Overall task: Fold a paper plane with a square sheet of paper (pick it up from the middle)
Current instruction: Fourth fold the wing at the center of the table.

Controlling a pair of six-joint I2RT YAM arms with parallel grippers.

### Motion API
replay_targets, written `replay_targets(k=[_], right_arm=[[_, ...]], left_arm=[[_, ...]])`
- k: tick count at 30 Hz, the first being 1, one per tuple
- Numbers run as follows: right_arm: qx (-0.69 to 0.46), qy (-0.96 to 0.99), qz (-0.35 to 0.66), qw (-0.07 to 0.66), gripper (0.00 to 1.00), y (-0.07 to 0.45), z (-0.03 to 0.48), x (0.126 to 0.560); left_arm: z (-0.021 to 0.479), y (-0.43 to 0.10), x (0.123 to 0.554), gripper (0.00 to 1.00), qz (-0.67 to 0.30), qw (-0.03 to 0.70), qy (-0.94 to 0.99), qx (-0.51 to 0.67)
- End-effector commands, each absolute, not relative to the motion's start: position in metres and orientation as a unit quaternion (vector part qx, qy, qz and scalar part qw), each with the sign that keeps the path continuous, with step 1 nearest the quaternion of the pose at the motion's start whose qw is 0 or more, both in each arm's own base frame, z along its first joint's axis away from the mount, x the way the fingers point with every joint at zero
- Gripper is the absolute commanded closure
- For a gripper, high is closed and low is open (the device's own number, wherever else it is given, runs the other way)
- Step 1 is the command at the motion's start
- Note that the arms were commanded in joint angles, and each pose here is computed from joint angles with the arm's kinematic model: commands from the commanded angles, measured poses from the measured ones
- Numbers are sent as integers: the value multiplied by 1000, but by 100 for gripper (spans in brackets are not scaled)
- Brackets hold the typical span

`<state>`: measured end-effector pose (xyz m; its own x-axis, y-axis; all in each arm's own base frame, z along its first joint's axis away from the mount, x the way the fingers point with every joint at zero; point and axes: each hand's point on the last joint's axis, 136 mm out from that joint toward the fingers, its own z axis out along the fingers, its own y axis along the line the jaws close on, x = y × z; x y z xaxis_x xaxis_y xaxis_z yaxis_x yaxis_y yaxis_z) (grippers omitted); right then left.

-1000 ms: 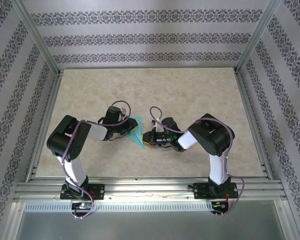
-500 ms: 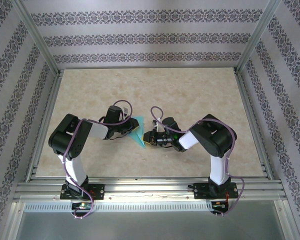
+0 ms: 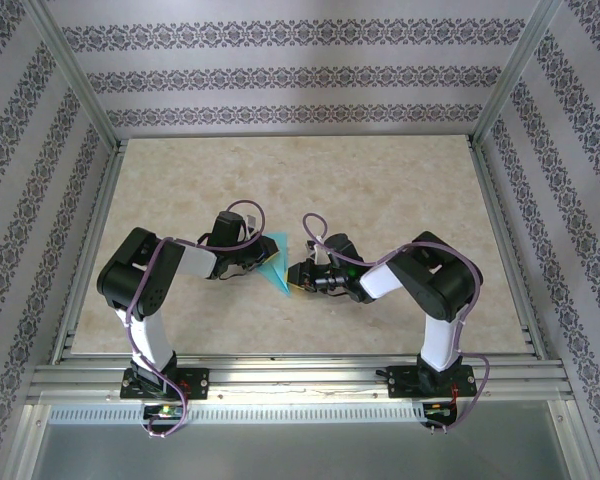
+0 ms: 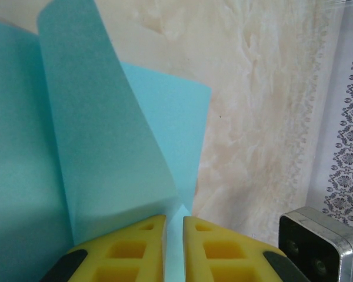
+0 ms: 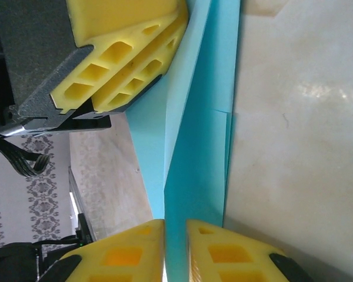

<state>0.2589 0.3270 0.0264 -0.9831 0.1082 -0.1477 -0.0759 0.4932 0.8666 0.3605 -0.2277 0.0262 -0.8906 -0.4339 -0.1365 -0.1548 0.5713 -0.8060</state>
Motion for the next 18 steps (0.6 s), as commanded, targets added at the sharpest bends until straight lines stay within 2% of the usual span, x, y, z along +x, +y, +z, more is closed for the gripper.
replay_targets(k=[1, 8, 13, 15, 18], right_arm=[[8, 898, 435, 64, 77, 312, -2, 240], [-31, 928, 365, 67, 75, 306, -7, 234], [-31, 923, 379, 57, 81, 311, -5, 231], [-32, 922, 383, 52, 87, 312, -5, 228], [-31, 924, 379, 46, 88, 310, -8, 225]], left_arm=[[1, -223, 342, 84, -400, 122, 891, -177], [2, -224, 342, 84, -402, 123, 890, -176], [1, -224, 341, 84, -402, 123, 890, -178], [2, -223, 341, 84, -402, 123, 890, -178], [1, -223, 340, 84, -401, 124, 890, -178]])
